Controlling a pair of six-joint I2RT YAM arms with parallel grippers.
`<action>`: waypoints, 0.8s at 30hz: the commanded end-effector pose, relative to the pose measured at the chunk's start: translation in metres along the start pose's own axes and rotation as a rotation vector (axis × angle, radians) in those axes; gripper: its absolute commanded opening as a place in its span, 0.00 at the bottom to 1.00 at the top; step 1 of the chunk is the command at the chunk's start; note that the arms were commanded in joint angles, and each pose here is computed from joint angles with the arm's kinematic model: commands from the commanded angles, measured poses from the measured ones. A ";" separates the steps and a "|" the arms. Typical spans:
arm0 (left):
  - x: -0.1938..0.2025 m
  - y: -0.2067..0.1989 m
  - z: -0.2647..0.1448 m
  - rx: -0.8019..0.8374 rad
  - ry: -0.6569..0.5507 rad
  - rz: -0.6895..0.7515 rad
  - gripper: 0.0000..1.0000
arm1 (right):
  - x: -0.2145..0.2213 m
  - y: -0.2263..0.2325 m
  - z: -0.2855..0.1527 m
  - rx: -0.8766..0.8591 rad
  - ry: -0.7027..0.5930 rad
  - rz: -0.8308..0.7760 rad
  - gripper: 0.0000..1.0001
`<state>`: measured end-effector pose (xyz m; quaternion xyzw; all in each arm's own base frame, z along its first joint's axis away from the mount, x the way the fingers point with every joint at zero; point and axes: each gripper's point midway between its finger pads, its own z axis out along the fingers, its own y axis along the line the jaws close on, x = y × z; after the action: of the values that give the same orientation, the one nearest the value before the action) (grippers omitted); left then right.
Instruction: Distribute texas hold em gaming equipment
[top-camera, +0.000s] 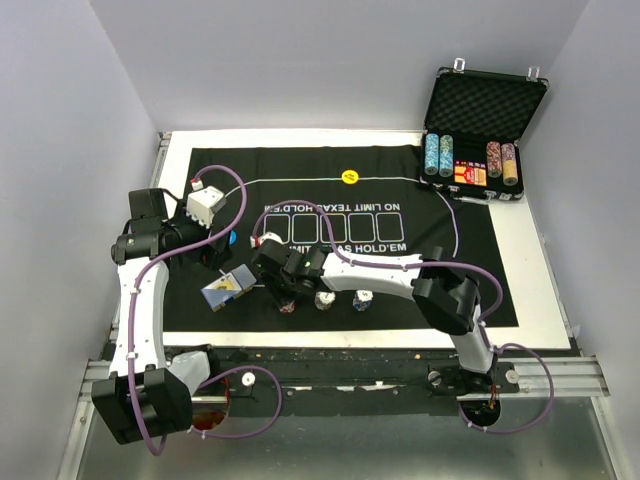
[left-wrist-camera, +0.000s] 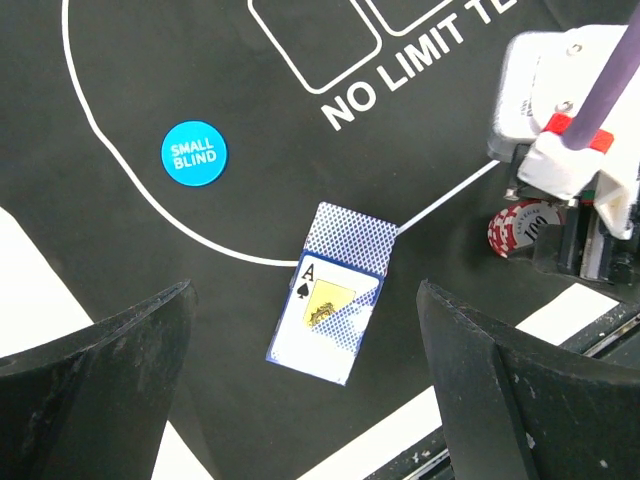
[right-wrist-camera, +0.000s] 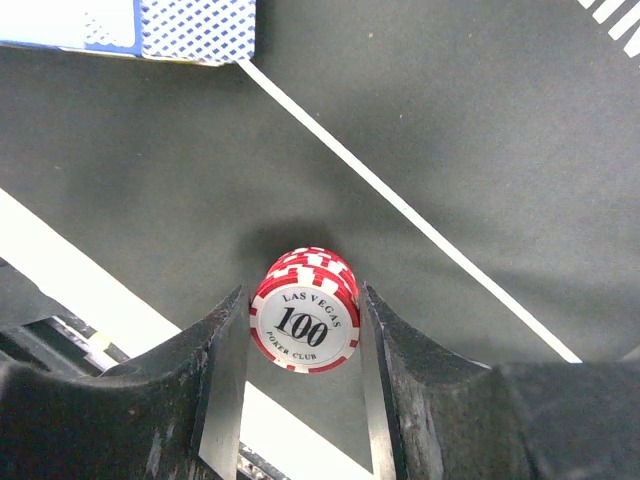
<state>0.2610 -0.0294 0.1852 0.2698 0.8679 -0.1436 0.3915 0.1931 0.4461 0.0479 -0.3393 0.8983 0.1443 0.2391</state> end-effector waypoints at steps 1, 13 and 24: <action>-0.004 0.002 -0.004 -0.023 -0.024 0.009 0.99 | -0.033 0.008 -0.034 -0.014 -0.093 -0.008 0.30; -0.002 0.005 -0.005 -0.027 -0.022 -0.005 0.99 | -0.039 0.003 -0.036 0.007 -0.099 -0.025 0.30; -0.011 0.012 -0.018 -0.019 -0.069 -0.071 0.99 | -0.113 -0.028 0.003 -0.019 -0.162 -0.004 0.30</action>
<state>0.2642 -0.0123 0.1917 0.2322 0.8732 -0.1383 0.4057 0.2524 0.4687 0.0995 -0.3213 0.8839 0.1694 0.2945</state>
